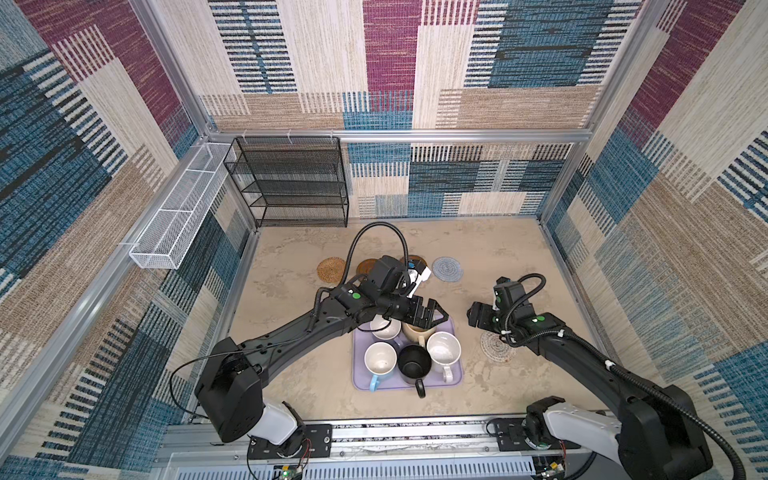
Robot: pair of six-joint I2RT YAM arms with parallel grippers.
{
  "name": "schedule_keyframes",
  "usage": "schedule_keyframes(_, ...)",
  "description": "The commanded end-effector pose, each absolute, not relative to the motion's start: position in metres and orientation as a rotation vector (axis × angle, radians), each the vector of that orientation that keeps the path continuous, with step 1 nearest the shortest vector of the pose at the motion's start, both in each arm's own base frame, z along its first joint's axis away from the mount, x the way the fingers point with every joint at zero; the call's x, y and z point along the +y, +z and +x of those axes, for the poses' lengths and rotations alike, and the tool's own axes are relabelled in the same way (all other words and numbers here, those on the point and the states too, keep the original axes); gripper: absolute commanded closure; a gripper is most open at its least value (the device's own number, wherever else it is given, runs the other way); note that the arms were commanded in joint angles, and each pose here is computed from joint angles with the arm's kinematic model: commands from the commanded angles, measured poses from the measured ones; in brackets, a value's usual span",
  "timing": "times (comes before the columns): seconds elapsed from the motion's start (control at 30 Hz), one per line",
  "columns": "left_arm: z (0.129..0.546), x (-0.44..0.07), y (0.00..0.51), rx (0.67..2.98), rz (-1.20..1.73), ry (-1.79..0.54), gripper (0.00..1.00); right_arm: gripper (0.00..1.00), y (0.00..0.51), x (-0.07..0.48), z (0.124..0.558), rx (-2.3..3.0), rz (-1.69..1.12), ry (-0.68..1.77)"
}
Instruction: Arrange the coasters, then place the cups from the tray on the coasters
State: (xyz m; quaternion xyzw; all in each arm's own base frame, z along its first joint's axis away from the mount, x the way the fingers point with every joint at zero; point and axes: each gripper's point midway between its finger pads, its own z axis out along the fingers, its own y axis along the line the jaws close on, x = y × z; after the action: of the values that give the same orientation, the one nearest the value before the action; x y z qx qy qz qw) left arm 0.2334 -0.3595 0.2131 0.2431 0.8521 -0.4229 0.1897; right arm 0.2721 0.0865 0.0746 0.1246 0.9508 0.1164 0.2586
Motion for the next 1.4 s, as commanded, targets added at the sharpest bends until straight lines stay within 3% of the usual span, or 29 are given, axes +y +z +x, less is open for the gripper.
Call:
schedule_keyframes(0.0, 0.232, -0.365, 0.214, 2.377, 0.694, -1.203, 0.0, 0.19, 0.057, 0.077, 0.254, 2.647, 0.468, 0.268)
schedule_keyframes(0.3, 0.235, -0.367, 0.211, 2.382, 0.712, -1.189, 0.0, 0.58, 0.032, 0.061, 0.234, 2.717, 0.61, 0.137)
schedule_keyframes(0.5, 0.237, -0.365, 0.207, 2.394, 0.72, -1.15, 0.01, 0.73, 0.018, 0.064, 0.236, 2.782, 0.567, 0.107)
schedule_keyframes(0.7, 0.248, -0.347, 0.205, 2.418, 0.66, -1.031, 0.0, 0.74, 0.011, 0.069, 0.248, 2.785, 0.516, 0.128)
schedule_keyframes(1.37, 0.296, -0.35, 0.216, 2.38, 0.437, -1.107, 0.0, 0.74, 0.008, 0.058, 0.354, 2.756, 0.431, 0.123)
